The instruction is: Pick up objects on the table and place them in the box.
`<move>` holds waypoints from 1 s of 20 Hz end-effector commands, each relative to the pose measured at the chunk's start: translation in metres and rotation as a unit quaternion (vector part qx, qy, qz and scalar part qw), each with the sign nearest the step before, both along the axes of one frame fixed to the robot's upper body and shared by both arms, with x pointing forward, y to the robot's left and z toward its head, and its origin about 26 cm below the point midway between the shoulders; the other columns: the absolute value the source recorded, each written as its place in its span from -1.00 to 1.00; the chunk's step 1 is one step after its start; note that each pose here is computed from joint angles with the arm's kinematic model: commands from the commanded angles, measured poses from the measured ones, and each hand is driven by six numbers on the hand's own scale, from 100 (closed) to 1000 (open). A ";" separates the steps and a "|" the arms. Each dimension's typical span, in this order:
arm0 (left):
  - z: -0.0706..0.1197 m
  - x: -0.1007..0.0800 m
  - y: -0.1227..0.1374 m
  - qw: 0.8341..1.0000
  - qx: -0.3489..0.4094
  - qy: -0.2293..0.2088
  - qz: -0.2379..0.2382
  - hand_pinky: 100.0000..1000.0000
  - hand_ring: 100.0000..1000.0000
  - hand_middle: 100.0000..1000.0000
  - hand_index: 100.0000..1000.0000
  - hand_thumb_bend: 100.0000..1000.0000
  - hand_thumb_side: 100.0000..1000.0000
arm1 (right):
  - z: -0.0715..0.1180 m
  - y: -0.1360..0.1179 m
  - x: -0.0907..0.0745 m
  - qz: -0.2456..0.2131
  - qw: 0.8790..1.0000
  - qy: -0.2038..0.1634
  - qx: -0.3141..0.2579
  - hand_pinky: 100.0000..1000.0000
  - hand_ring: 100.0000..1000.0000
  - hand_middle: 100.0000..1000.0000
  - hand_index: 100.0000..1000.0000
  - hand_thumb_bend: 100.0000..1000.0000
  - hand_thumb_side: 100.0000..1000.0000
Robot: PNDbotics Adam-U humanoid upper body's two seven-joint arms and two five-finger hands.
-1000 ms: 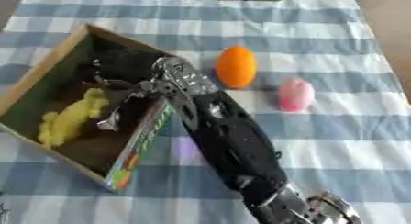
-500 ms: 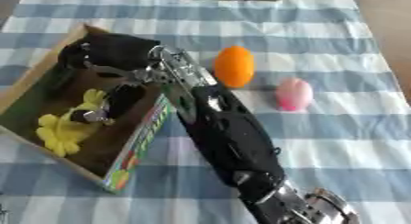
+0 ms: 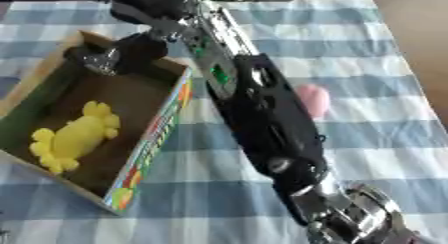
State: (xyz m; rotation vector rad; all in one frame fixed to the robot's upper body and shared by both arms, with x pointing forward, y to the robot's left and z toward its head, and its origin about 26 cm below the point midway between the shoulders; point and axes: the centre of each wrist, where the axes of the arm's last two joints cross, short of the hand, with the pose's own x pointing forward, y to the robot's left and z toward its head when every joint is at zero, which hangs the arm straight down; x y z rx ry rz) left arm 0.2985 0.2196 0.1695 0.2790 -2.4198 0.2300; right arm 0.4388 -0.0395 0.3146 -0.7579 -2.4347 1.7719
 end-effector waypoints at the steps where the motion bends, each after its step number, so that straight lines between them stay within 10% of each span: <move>1: 0.005 -0.002 0.001 1.000 0.004 -0.009 -0.001 -0.11 0.23 0.13 0.45 -1.00 0.41 | 0.022 -0.021 0.005 -0.019 1.000 -0.006 0.016 0.68 0.82 0.64 0.78 -0.56 0.53; 20: 0.005 -0.002 0.006 1.000 0.008 -0.012 0.011 -0.10 0.23 0.13 0.45 -1.00 0.40 | 0.015 -0.144 0.041 -0.130 0.986 0.091 -0.056 0.73 0.87 0.70 0.83 -0.32 0.47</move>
